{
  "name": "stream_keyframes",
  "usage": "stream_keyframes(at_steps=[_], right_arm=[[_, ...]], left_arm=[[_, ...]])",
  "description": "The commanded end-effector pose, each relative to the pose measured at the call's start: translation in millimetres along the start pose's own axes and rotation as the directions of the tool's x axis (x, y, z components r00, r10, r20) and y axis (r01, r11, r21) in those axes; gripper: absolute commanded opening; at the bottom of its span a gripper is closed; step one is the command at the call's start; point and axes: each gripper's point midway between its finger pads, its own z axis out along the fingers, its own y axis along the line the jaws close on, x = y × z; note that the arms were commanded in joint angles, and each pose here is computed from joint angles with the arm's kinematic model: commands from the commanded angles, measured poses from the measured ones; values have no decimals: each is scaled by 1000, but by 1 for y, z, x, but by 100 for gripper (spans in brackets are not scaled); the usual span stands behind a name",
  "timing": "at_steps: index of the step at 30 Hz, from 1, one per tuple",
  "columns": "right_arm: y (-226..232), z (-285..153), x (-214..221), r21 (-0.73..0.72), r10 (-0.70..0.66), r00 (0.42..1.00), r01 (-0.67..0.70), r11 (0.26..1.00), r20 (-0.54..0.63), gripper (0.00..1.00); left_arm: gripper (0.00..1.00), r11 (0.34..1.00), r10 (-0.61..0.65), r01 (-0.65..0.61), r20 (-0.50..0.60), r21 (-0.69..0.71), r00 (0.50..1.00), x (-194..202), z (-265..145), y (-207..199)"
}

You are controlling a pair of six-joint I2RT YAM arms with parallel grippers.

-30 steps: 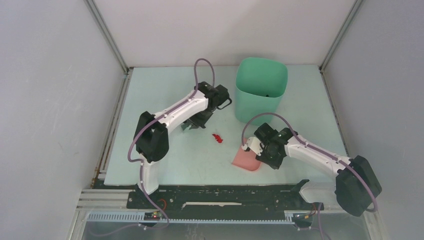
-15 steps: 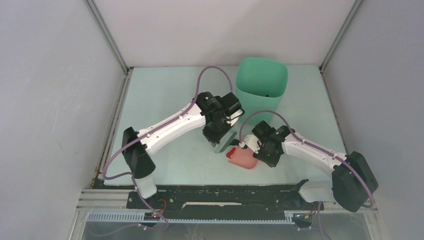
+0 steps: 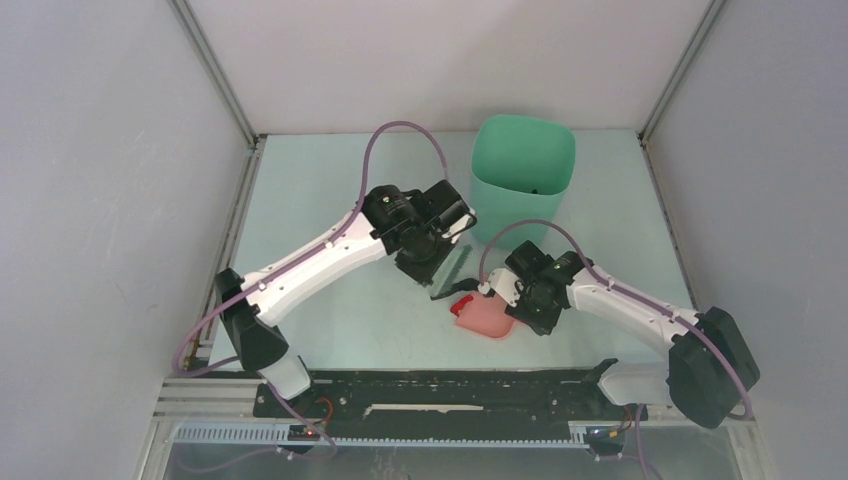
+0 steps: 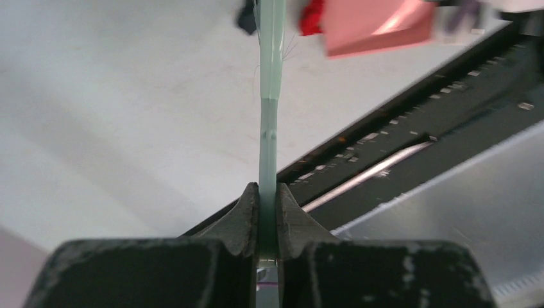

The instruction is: Sweep away the paper scraps from the table

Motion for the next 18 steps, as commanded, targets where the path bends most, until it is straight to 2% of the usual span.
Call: stream_keyframes(at_steps=[1, 7, 10, 13, 18], right_arm=[[-1, -8, -2, 14, 6, 1000, -6, 1000, 21, 0], [-2, -9, 2, 24, 3, 1000, -3, 1000, 0, 0], [-2, -8, 1, 21, 11, 1000, -11, 1000, 3, 0], [-1, -8, 1, 23, 14, 1000, -14, 1000, 3, 0], [-2, -9, 1, 27, 16, 1000, -16, 1000, 5, 0]], left_arm=[[0, 957, -17, 21, 19, -290, 1000, 0, -16, 56], [0, 901, -30, 5, -52, -433, 998, -2, 6, 89], [0, 893, -16, -42, -126, -448, 992, -1, 26, 91], [0, 925, -7, -61, -178, -374, 984, -1, 45, 77], [0, 977, 0, -36, -169, -212, 986, -6, 58, 43]])
